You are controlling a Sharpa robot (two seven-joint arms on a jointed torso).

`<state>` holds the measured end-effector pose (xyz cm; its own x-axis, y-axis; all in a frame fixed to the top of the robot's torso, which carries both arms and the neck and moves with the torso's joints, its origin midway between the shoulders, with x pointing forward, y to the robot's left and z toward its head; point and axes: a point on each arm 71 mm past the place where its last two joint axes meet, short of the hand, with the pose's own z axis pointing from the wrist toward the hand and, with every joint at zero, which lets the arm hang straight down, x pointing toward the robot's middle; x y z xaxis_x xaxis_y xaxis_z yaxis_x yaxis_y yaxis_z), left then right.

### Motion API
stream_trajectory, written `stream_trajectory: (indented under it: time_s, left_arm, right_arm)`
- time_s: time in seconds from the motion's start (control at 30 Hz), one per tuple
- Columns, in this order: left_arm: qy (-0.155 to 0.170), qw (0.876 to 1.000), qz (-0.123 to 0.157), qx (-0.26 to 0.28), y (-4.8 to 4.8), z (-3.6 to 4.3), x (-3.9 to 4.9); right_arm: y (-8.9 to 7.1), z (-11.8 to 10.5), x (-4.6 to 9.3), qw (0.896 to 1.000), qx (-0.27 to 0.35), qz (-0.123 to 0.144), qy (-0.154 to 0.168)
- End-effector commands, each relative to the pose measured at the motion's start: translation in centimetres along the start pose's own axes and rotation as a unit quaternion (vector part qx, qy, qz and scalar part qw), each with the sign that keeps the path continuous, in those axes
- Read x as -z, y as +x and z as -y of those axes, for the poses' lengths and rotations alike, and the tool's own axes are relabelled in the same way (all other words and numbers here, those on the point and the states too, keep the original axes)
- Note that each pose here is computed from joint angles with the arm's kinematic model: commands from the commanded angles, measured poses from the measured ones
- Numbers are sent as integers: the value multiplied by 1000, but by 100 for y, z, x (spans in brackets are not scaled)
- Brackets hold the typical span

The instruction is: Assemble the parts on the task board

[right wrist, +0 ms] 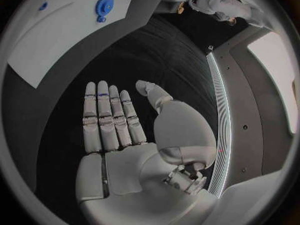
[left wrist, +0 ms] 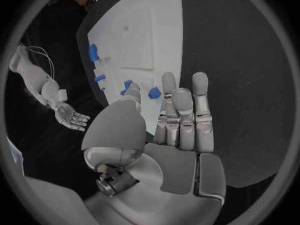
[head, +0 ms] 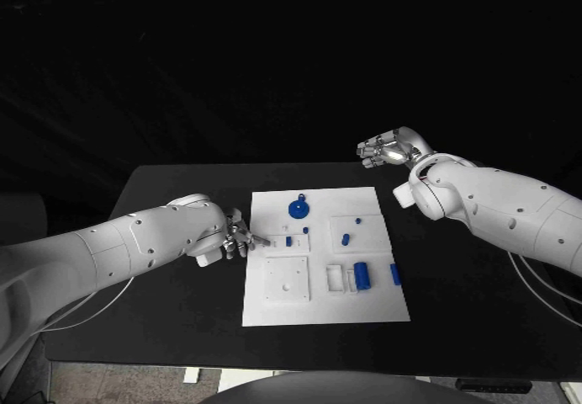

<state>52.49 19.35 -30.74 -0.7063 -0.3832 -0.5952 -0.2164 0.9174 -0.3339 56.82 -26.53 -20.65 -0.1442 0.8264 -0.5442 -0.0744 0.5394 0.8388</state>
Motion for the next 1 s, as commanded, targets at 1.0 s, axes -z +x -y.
stream_trajectory:
  time_s: [1.0]
  left_arm:
    - [-33,997,-31,67,8,34,-20]
  right_arm:
    - [13,-6,-1,1000,-1,-7,-4]
